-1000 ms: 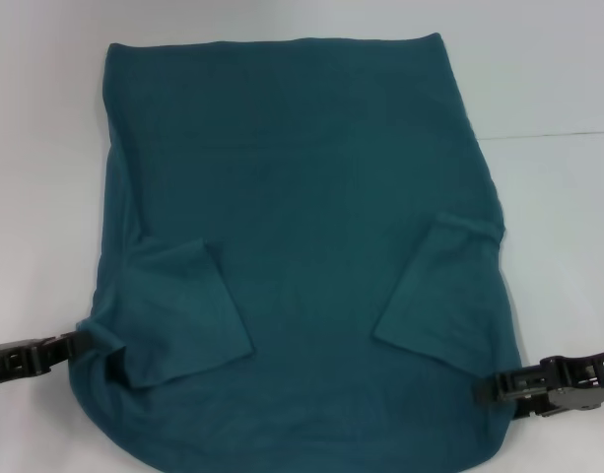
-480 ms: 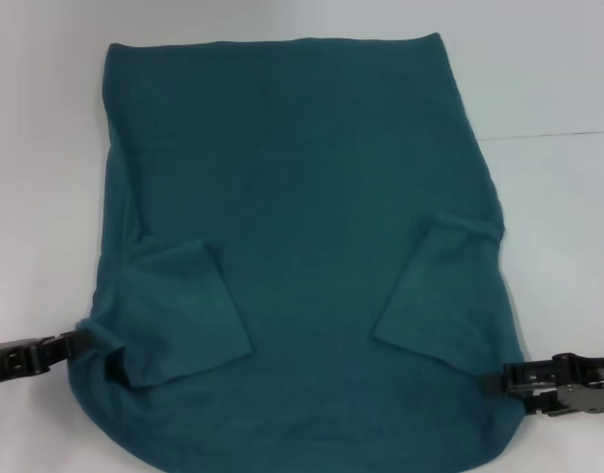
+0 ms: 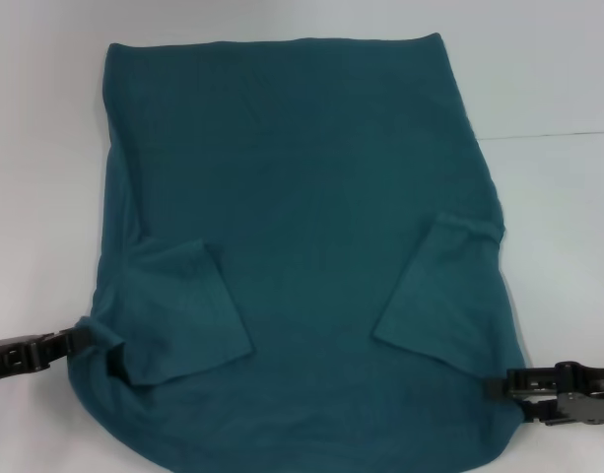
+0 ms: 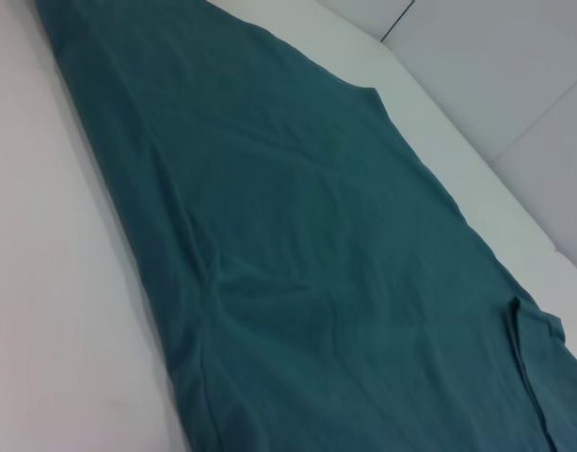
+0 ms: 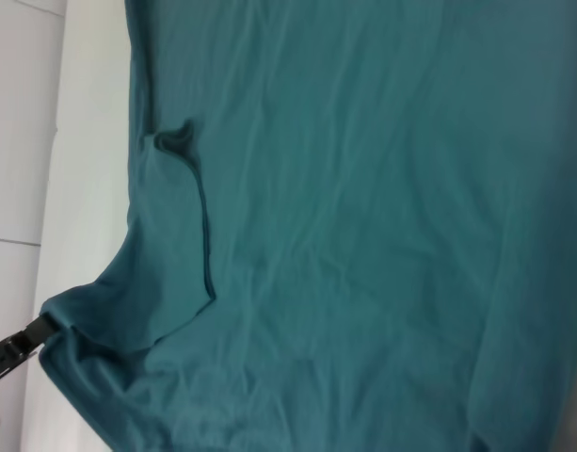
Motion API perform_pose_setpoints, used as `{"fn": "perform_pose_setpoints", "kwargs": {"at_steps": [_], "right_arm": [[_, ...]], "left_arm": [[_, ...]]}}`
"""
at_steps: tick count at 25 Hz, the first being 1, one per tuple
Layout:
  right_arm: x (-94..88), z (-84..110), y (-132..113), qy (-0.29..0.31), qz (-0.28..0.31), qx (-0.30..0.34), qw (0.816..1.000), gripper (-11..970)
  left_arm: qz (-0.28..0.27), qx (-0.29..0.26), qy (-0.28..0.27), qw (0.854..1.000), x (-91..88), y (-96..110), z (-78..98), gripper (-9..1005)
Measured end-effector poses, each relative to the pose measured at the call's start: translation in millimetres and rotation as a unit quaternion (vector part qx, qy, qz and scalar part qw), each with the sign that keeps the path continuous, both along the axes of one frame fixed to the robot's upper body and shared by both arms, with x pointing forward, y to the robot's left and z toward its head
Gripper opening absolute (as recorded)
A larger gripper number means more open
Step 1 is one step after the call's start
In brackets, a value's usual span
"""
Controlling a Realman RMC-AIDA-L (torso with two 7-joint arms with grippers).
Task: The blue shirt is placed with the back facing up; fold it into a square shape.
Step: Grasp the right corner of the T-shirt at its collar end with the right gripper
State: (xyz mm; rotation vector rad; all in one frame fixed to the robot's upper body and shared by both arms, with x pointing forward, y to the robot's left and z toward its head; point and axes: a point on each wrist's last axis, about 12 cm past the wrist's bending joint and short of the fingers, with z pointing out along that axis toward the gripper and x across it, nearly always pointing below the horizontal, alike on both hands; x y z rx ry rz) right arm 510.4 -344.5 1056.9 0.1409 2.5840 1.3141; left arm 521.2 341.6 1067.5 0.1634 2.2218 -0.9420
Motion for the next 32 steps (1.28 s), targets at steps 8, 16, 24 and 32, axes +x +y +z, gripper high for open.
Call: {"fn": "perform_pose_setpoints", "kwargs": {"at_steps": [8,16,24,32], "right_arm": [[-2.2,0.3,3,-0.013,-0.006,0.024,1.000,862],[-10.1,2.0,-7,-0.029,-0.048,0.059,0.997,818],[-13.0,-7.4,-7,-0.011,-0.059,0.052,0.997,819],[-11.0,-10.2,-1,-0.004,-0.045,0.043,0.998,816]], "left_arm": [[0.000,0.001,0.000,1.000,0.1,0,0.1,75],[0.000,0.002,-0.001,1.000,1.0,0,0.4,77],[0.002,0.000,0.001,1.000,2.0,-2,-1.9,79],[0.001,-0.002,0.001,1.000,3.1,-3,-1.8,81]]}}
